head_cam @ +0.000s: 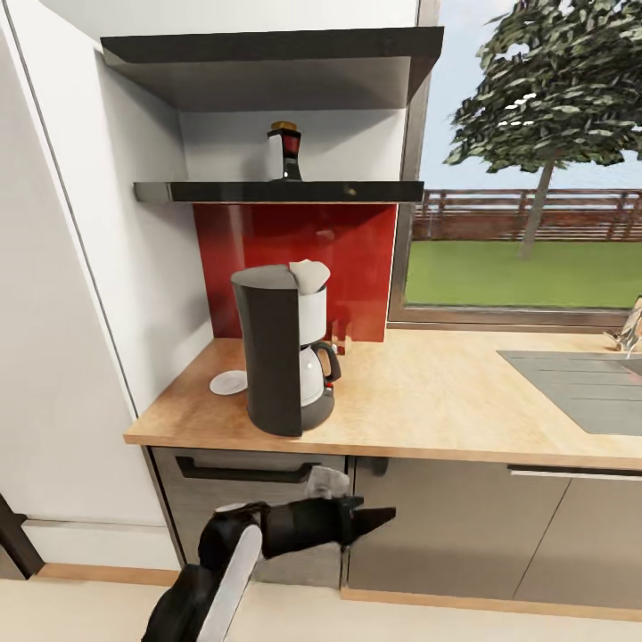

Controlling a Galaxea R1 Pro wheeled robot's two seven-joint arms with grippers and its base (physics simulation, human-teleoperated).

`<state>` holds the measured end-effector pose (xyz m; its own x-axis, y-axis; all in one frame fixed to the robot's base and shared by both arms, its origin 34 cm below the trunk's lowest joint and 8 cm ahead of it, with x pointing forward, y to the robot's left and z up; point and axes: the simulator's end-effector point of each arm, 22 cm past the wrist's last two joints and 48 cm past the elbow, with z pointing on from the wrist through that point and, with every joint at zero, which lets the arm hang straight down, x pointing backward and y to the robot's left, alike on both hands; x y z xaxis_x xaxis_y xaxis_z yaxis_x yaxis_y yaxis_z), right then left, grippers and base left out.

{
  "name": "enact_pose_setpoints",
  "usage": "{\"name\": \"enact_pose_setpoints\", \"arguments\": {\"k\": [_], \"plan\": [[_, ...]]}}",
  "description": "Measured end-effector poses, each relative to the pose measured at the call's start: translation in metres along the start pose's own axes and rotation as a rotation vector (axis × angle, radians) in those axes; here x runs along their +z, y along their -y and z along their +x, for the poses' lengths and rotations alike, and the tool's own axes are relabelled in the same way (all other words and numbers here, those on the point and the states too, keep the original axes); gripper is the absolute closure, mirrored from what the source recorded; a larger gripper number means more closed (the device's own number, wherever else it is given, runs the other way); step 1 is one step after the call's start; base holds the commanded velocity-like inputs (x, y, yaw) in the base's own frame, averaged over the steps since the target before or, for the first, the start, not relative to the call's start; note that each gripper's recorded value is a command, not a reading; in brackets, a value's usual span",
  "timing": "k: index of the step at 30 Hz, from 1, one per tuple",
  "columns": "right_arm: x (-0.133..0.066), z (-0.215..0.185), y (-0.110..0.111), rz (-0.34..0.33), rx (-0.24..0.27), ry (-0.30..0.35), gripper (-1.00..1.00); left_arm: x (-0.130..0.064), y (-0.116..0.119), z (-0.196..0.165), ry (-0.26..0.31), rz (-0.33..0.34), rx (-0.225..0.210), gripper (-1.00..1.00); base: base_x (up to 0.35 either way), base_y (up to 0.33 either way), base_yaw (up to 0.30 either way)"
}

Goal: Set up a coffee station on the kitchen countertop: keep the coffee maker on the countertop, move the bottle of coffee from the kitchen shelf to the counter next to the coffee maker, place a paper coffee filter on top of the coffee maker, put the saucer next to the coffee maker with the coffee cup on the saucer, and place the electric kettle next to the coffee maker.

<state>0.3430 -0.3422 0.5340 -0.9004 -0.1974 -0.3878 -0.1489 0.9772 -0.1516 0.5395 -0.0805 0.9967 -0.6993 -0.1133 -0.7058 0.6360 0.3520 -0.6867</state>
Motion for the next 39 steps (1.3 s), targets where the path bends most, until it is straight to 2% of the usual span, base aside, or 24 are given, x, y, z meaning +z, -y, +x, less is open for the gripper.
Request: {"name": "enact_pose_setpoints", "arguments": {"k": [3,4,6,7,9,10,11,12,13,14,18,20,22,25,26,28,29,30,32,33,35,36,38,39], "plan": [[0.0,0.0,0.0,0.0,0.0,0.0,-1.0,-0.003,0.018,-0.025,-0.002,0.018,0.056,-1.0,0.0,0.0,0.0],[0.0,0.0,0.0,0.0,0.0,0.0,-1.0,-0.004,0.03,-0.049,0.006,0.035,0.099,-1.0,0.0,0.0,0.0],[0.0,0.0,0.001,0.001,0.0,0.0,-1.0,-0.005,0.046,-0.079,0.022,0.061,0.151,-1.0,0.0,0.0,0.0],[0.0,0.0,0.0,0.0,-0.001,0.0,-1.0,-0.008,0.076,-0.118,0.054,0.127,0.203,-1.0,0.0,0.0,0.0],[0.0,0.0,0.0,0.0,-0.001,0.0,-1.0,-0.016,0.12,-0.173,0.1,0.198,0.308,-1.0,0.0,0.0,0.0],[0.0,0.0,0.0,0.0,-0.001,0.0,-1.0,-0.019,0.136,-0.192,0.114,0.217,0.351,-1.0,0.0,0.0,0.0],[0.0,0.0,0.0,0.0,-0.002,0.0,-1.0,-0.024,0.16,-0.22,0.134,0.24,0.422,-1.0,0.0,0.0,0.0],[0.0,0.0,0.0,0.0,-0.001,0.0,-1.0,-0.028,0.176,-0.236,0.145,0.253,0.465,-1.0,0.0,0.0,0.0],[0.0,0.0,0.0,-0.001,-0.002,0.0,-1.0,-0.032,0.199,-0.261,0.159,0.262,0.53,-1.0,0.0,0.0,0.0],[0.0,0.0,0.0,-0.001,-0.002,0.0,-1.0,-0.036,0.214,-0.275,0.167,0.27,0.57,-1.0,0.0,0.0,0.0],[0.0,0.0,0.0,-0.001,-0.003,0.0,-1.0,-0.043,0.262,-0.334,0.185,0.258,0.693,-1.0,0.0,0.0,0.0],[0.0,0.0,0.0,-0.001,-0.003,0.0,-1.0,-0.051,0.287,-0.374,0.204,0.235,0.737,-1.0,0.0,0.0,0.0],[0.0,0.0,0.0,-0.001,-0.004,0.0,-1.0,-0.06,0.307,-0.401,0.226,0.222,0.758,-1.0,0.0,0.0,0.0],[0.0,0.0,0.0,-0.001,-0.005,0.0,-1.0,-0.074,0.33,-0.461,0.28,0.121,0.766,-1.0,0.0,0.0,0.0],[0.0,0.0,-0.001,-0.002,-0.005,0.0,-1.0,-0.081,0.33,-0.493,0.326,0.013,0.763,-1.0,0.0,0.0,0.0],[0.0,0.0,-0.001,-0.003,-0.006,-0.001,-1.0,-0.091,0.331,-0.516,0.374,-0.079,0.764,-1.0,0.0,0.0,0.0],[0.0,0.0,-0.001,-0.003,-0.006,-0.001,-1.0,-0.101,0.328,-0.536,0.422,-0.176,0.76,-1.0,0.0,0.0,0.0],[0.0,0.0,-0.001,-0.003,-0.008,-0.001,-1.0,-0.122,0.317,-0.567,0.498,-0.349,0.745,-1.0,0.0,0.0,0.0],[0.0,0.0,0.0,-0.003,-0.008,-0.002,-1.0,-0.13,0.31,-0.577,0.524,-0.426,0.741,-1.0,0.0,0.0,0.0],[0.0,0.0,0.0,-0.003,-0.008,-0.001,-1.0,-0.135,0.301,-0.584,0.541,-0.507,0.747,-1.0,0.0,0.0,0.0],[0.0,0.0,0.0,-0.003,-0.007,-0.001,-1.0,-0.14,0.291,-0.589,0.557,-0.597,0.756,-1.0,0.0,0.0,0.0],[0.0,0.0,0.0,-0.002,-0.007,-0.001,-1.0,-0.146,0.281,-0.593,0.572,-0.694,0.769,-1.0,0.0,0.0,0.0],[0.0,0.0,0.0,-0.003,-0.008,-0.001,-1.0,-0.156,0.268,-0.598,0.596,-0.84,0.791,-1.0,0.0,0.0,0.0],[0.0,0.0,0.0,-0.003,-0.008,-0.001,-1.0,-0.16,0.264,-0.6,0.605,-0.882,0.797,-1.0,0.0,0.0,0.0]]}}
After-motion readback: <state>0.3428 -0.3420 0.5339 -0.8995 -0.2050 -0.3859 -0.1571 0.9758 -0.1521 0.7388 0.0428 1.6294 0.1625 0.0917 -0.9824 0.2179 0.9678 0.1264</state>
